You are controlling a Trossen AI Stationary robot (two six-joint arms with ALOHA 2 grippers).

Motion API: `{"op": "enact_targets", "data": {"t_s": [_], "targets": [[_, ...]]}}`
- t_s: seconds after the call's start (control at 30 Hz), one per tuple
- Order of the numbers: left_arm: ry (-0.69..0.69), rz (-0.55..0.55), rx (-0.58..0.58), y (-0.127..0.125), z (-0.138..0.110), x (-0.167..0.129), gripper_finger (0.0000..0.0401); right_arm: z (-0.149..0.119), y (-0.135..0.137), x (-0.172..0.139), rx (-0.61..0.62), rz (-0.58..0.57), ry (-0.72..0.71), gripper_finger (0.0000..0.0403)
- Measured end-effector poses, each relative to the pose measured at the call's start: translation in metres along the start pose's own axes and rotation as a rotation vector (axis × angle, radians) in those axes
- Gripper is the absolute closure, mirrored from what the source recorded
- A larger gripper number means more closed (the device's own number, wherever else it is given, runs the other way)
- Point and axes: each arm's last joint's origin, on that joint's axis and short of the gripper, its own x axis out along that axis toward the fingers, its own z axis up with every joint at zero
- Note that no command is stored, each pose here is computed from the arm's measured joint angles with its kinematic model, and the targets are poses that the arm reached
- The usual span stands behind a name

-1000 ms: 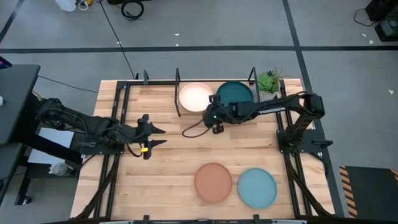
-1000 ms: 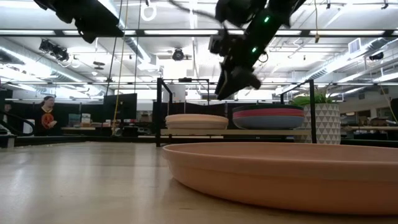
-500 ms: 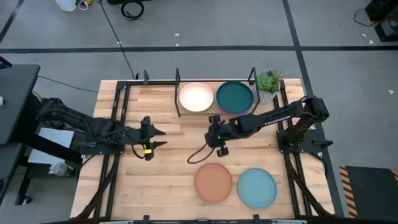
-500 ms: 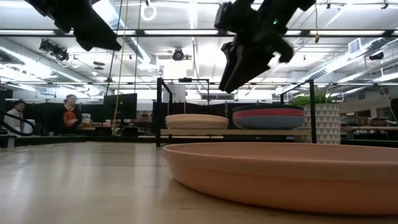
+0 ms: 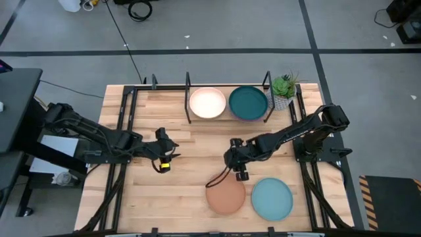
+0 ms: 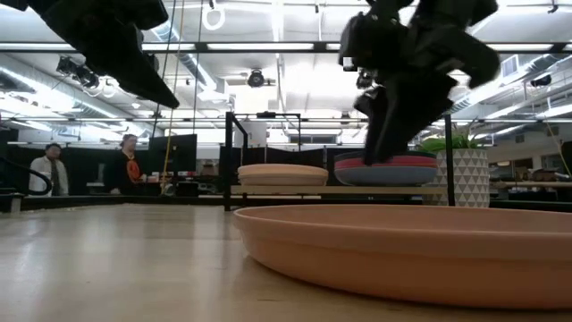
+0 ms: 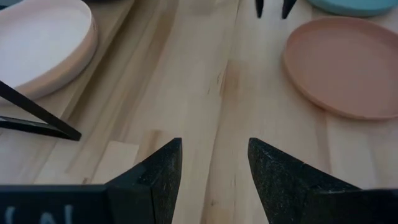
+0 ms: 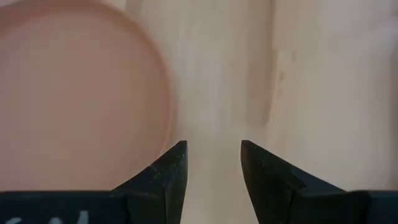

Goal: Place and stack plates onto a shelf
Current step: Stack the brown plate on top of the light orange plate on the shelf

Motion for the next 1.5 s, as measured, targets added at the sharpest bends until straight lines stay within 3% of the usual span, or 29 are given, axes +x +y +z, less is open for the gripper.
{"op": "enact_targets", "data": {"t_s": [0.13, 0.23, 0.43, 0.6, 0.7, 0.9, 1.03, 1.3, 1.5], "targets": [[0.001, -0.001, 0.001, -0.005, 0.0, 0.009, 0.0209, -0.007, 0.011, 0.002, 0.039, 0.005, 0.021, 0.0251], [-0.009, -0.069, 0.043, -0.013, 0.001, 0.021, 0.0209, -0.009, 0.02, 0.001, 0.016, 0.006, 0.025, 0.0255], [-0.033, -0.262, 0.251, -0.037, -0.003, 0.054, 0.0209, -0.016, 0.024, -0.001, 0.038, -0.082, 0.071, 0.0262], [-0.068, -0.317, 0.449, -0.052, -0.008, 0.082, 0.0209, -0.019, 0.024, -0.002, 0.062, -0.102, 0.096, 0.0262], [-0.06, -0.345, 0.505, -0.063, -0.001, 0.098, 0.0209, -0.021, 0.023, -0.002, 0.059, -0.115, 0.108, 0.0262], [0.076, -0.452, 0.633, -0.09, 0.006, 0.128, 0.0217, -0.03, 0.018, -0.007, 0.068, -0.217, 0.193, 0.0265], [0.137, -0.479, 0.745, -0.106, 0.01, 0.137, 0.0234, -0.035, 0.017, -0.014, 0.083, -0.265, 0.23, 0.0265], [0.064, -0.521, 0.964, -0.122, 0.016, 0.136, 0.0258, -0.034, 0.023, -0.024, 0.06, -0.312, 0.178, 0.0265], [0.03, -0.566, 1.021, -0.125, 0.011, 0.143, 0.0259, -0.033, 0.027, -0.024, 0.057, -0.301, 0.155, 0.0265]]}}
